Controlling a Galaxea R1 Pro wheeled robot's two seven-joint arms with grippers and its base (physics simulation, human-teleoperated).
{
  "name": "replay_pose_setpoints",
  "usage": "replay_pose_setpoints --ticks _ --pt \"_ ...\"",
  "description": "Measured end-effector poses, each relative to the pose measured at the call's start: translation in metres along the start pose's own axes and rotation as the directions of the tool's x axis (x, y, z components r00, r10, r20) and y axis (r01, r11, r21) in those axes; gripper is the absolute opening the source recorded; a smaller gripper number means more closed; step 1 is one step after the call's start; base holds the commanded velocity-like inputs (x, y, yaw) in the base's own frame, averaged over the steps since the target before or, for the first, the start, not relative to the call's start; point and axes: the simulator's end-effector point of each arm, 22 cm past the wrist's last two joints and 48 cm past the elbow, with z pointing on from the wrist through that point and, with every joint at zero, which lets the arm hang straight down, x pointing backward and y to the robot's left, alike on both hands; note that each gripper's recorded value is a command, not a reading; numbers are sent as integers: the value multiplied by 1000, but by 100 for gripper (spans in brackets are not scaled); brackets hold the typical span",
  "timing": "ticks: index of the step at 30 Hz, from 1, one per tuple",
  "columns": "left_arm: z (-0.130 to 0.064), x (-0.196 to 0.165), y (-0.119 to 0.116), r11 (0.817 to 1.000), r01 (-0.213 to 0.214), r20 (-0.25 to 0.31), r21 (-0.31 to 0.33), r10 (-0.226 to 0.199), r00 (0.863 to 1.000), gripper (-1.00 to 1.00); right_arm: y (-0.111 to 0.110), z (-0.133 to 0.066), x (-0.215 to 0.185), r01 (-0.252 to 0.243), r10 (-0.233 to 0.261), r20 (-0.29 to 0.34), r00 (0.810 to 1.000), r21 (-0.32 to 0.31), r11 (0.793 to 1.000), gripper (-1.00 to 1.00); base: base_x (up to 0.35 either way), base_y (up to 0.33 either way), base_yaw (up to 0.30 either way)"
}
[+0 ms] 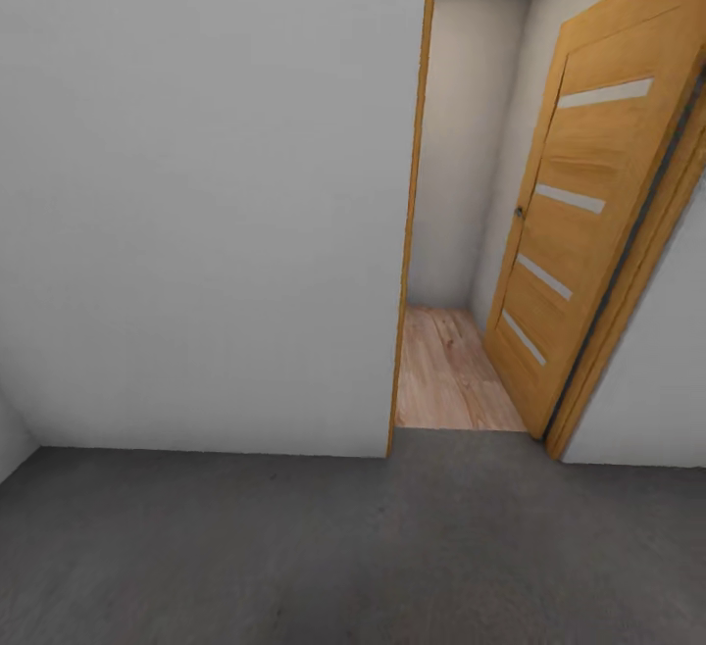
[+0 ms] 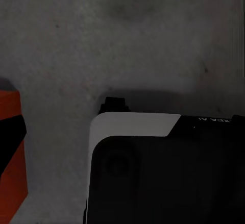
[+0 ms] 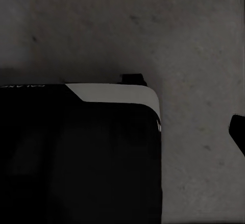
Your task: Move the two storage containers from the living room to the garage. In the garage, place one container on the floor and stack the other container on top of it (either order is fine).
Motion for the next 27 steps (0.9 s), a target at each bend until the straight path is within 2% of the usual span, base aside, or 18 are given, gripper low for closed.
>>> replay_pose_setpoints --ticks 27 --pt "0 0 0 1000 0 0 0 0 1000 100 -1 0 0 0 0 -1 1000 1 1000 100 0 0 -243"
